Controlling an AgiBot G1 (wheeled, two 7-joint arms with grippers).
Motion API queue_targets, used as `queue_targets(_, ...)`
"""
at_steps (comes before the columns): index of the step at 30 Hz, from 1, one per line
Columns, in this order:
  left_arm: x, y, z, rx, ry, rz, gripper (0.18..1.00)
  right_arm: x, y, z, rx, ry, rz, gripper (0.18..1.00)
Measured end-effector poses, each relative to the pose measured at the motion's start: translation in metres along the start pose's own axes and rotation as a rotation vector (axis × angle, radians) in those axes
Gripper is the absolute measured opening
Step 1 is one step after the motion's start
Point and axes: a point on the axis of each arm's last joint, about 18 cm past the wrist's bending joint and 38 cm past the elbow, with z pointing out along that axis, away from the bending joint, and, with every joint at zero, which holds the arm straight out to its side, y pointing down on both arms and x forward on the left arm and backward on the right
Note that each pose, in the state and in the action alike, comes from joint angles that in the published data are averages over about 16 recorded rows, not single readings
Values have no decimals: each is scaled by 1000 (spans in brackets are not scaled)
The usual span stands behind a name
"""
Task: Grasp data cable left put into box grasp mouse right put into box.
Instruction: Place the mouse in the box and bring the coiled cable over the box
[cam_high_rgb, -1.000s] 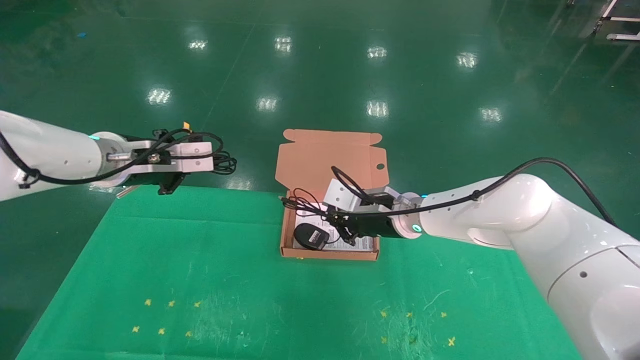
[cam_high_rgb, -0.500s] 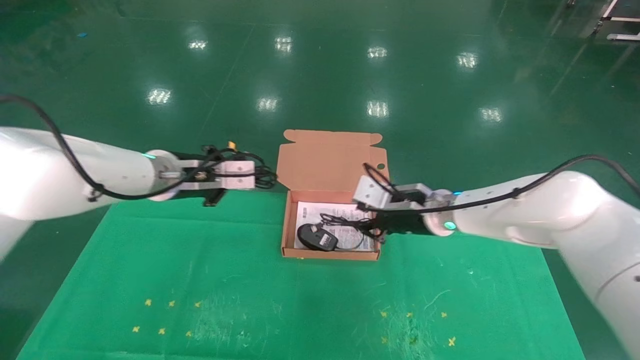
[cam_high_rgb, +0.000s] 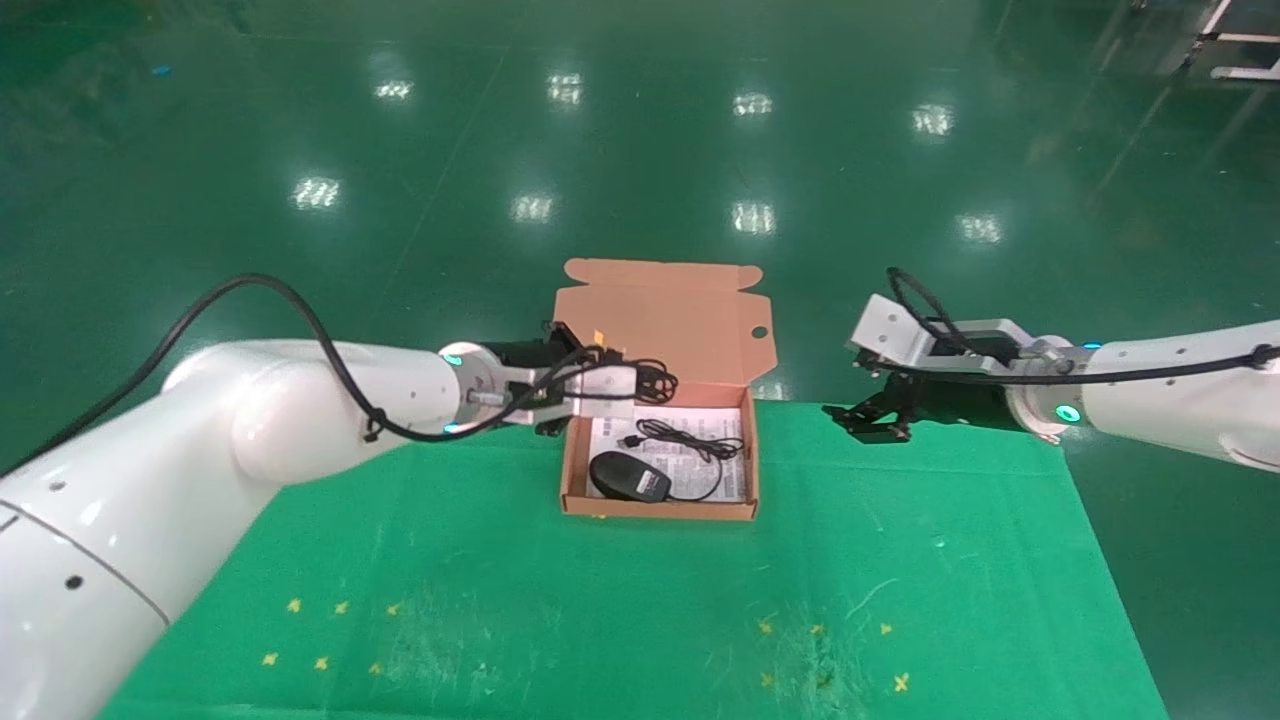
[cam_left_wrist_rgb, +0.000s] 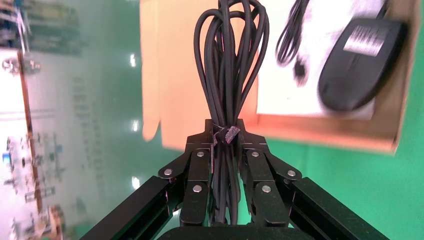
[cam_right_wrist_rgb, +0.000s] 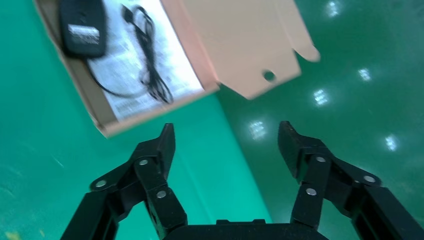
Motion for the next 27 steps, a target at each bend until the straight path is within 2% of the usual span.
queue_targets(8, 19, -27, 17, 84, 5, 35, 258, 15, 21, -36, -19, 48, 16, 890)
queue_targets(13, 27, -36, 20, 116, 8, 47, 258, 17, 26, -49, -22, 65, 20, 953)
queue_targets(27, 31, -44, 23, 140, 5, 57, 267, 15, 29, -60, -24, 79, 17, 1000)
